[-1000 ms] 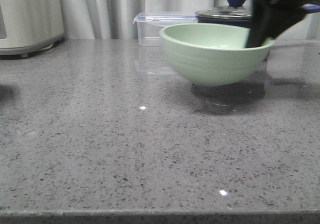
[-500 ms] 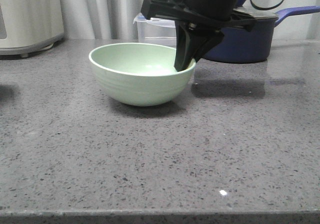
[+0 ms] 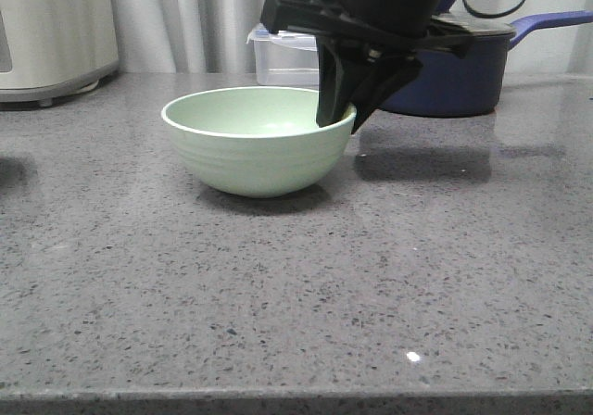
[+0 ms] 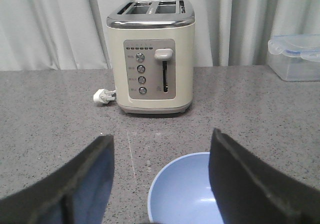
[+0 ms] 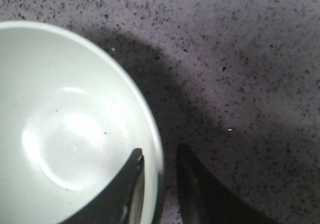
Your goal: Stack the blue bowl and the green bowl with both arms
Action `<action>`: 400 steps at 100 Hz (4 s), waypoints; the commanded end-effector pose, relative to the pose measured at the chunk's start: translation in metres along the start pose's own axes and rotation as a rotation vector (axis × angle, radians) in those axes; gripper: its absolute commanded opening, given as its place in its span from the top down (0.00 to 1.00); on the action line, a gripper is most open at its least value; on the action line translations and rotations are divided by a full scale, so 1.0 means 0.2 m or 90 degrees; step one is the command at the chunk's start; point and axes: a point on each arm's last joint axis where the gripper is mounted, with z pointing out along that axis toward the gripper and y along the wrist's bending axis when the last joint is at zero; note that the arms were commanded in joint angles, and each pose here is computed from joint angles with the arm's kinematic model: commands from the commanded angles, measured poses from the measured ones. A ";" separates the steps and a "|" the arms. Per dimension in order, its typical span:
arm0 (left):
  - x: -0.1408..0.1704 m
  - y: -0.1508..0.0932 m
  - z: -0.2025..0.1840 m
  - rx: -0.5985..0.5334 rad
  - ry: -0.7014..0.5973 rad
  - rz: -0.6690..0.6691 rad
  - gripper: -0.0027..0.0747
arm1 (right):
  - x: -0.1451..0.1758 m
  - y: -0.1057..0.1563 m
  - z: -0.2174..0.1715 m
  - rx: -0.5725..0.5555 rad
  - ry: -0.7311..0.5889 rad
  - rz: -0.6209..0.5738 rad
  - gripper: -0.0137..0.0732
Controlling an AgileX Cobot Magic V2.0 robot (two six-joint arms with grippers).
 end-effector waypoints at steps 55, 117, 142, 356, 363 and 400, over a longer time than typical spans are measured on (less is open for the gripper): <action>-0.09 0.00 0.00 0.000 -0.064 -0.002 0.43 | 0.12 0.02 -0.38 -0.012 -0.096 -0.020 0.62; -0.09 0.00 0.00 0.000 -0.065 -0.002 0.43 | 0.23 0.00 -0.19 -0.008 -0.041 -0.012 0.89; -0.09 0.00 0.00 0.000 -0.066 -0.002 0.43 | 0.23 0.06 -0.13 -0.022 -0.037 -0.024 0.90; -0.03 0.02 0.82 -0.058 0.593 -0.062 0.47 | 0.22 0.06 -0.13 -0.024 -0.041 -0.023 0.90; -0.03 0.02 0.82 -0.058 0.594 -0.062 0.57 | 0.22 0.06 -0.13 -0.024 -0.041 -0.023 0.90; -0.03 0.02 0.82 -0.058 0.594 -0.062 0.99 | 0.22 0.06 -0.13 -0.024 -0.041 -0.023 0.90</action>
